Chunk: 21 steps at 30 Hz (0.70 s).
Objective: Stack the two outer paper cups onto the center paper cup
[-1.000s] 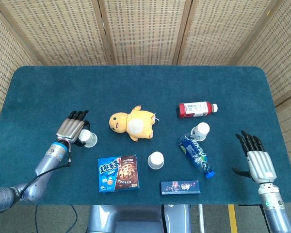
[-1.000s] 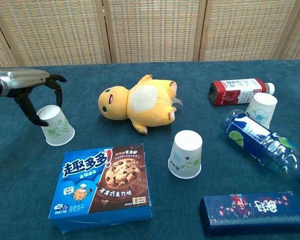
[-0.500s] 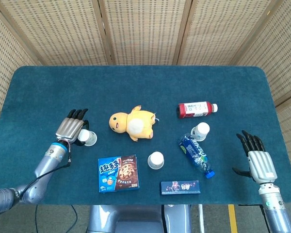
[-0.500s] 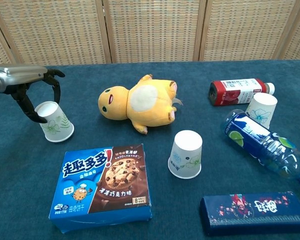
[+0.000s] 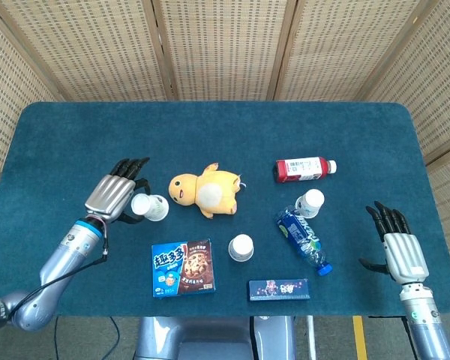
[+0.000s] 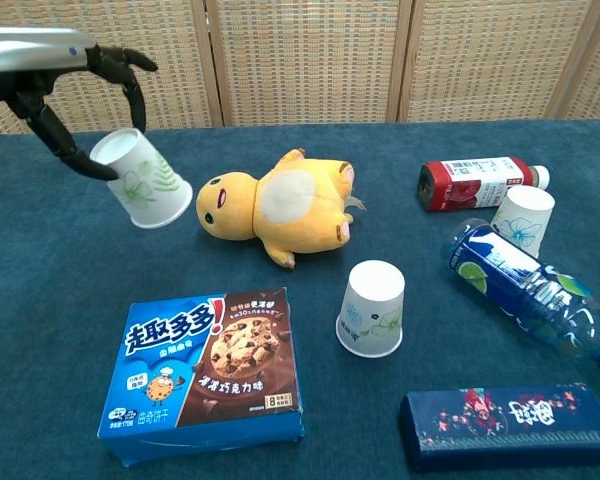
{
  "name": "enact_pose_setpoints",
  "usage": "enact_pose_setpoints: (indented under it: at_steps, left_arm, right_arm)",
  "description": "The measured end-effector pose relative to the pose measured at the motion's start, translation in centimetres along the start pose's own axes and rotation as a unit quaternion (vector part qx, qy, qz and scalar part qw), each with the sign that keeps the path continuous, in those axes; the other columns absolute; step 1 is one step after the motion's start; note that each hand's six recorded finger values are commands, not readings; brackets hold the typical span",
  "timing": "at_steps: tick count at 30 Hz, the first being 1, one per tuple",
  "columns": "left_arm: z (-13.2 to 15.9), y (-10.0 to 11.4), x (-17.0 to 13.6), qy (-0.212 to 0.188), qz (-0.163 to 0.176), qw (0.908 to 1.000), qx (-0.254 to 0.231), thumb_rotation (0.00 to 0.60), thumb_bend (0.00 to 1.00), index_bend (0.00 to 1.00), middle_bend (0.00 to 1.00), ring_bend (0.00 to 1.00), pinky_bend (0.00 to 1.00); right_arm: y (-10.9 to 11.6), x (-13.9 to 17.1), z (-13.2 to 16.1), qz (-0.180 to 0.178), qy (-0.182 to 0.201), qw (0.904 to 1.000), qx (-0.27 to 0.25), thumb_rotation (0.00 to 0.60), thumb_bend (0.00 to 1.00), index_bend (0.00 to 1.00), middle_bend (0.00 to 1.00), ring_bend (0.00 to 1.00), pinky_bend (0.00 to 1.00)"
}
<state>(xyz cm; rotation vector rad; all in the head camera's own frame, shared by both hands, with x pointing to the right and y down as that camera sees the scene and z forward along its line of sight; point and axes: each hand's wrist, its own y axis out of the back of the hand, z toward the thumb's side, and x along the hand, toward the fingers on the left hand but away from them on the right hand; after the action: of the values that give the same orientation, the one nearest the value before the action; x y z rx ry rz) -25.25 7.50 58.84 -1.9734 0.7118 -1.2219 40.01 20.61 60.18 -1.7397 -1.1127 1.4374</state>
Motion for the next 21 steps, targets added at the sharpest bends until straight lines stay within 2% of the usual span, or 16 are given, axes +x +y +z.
enact_pose_setpoints:
  at_steps: [5,9,21]
  left_arm:
    - [4.0,1.9,-0.5,-0.061,0.018,0.9979,-0.013,0.600,0.23,0.51,0.00,0.00,0.00]
    - [6.3,2.1,-0.1,-0.087,0.022,0.9959,-0.009,0.600,0.23,0.51,0.00,0.00,0.00]
    - [14.1,-1.0,2.6,-0.131,-0.010,0.9913,-0.009,0.600,0.23,0.51,0.00,0.00,0.00]
  right_arm:
    - [0.0,0.0,0.0,0.000,0.000,1.0000,0.000,0.600,0.07,0.00,0.00,0.00,0.00]
    - [0.1,0.0,-0.2,0.000,-0.002,1.0000,-0.003,0.600,0.07,0.00,0.00,0.00,0.00]
    - [0.5,-0.5,-1.5,-0.004,-0.020,0.9996,-0.018,0.600,0.07,0.00,0.00,0.00,0.00]
